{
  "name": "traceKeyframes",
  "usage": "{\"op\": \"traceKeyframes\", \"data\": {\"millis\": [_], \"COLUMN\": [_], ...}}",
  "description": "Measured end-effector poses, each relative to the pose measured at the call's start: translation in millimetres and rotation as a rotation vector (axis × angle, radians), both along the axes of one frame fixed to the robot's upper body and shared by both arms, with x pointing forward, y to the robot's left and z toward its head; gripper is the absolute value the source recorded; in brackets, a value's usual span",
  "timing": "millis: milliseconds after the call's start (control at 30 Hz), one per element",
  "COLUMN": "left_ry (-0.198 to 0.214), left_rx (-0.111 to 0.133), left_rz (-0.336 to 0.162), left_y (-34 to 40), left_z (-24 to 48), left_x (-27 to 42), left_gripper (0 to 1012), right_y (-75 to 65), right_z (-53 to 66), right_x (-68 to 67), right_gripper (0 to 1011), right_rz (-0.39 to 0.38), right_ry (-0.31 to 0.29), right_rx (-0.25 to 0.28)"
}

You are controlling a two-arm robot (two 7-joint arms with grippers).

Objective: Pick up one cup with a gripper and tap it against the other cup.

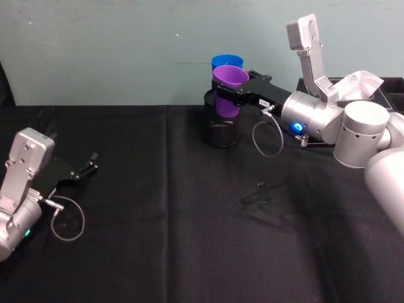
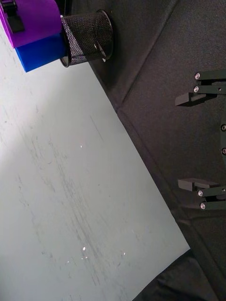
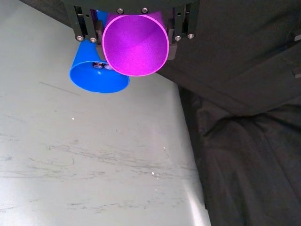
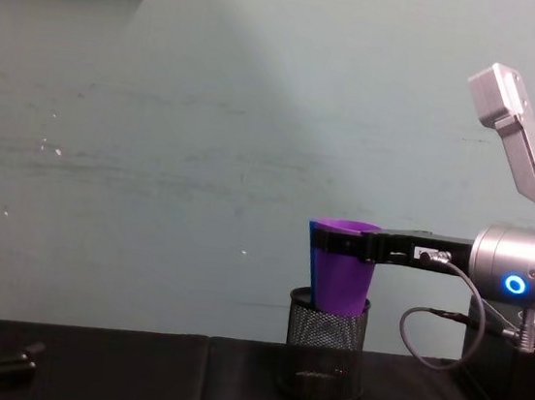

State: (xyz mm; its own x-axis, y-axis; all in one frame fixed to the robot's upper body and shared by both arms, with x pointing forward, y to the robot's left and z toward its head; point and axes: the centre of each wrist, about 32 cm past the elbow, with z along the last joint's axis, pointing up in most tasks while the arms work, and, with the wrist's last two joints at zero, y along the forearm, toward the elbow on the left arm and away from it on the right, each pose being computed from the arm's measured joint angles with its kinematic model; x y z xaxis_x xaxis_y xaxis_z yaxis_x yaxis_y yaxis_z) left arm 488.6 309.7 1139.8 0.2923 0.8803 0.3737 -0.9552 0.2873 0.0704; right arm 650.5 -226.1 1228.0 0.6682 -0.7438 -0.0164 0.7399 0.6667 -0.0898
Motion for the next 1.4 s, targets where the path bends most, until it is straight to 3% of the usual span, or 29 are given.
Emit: {"op": "traceKeyframes", "data": {"millis": [1400], "left_ry": [0.000], "left_rx": [0.000], "left_rz": [0.000], "left_y": [0.0], "left_z": [0.0], "left_x": [0.0], "left_gripper": [1000], "right_y": [-0.1], "right_z": [-0.4], "right_x": [-0.3], "right_gripper": [731], "right_rz": [0.000], "right_ry": [0.001], "right_rx": [-0.001]}}
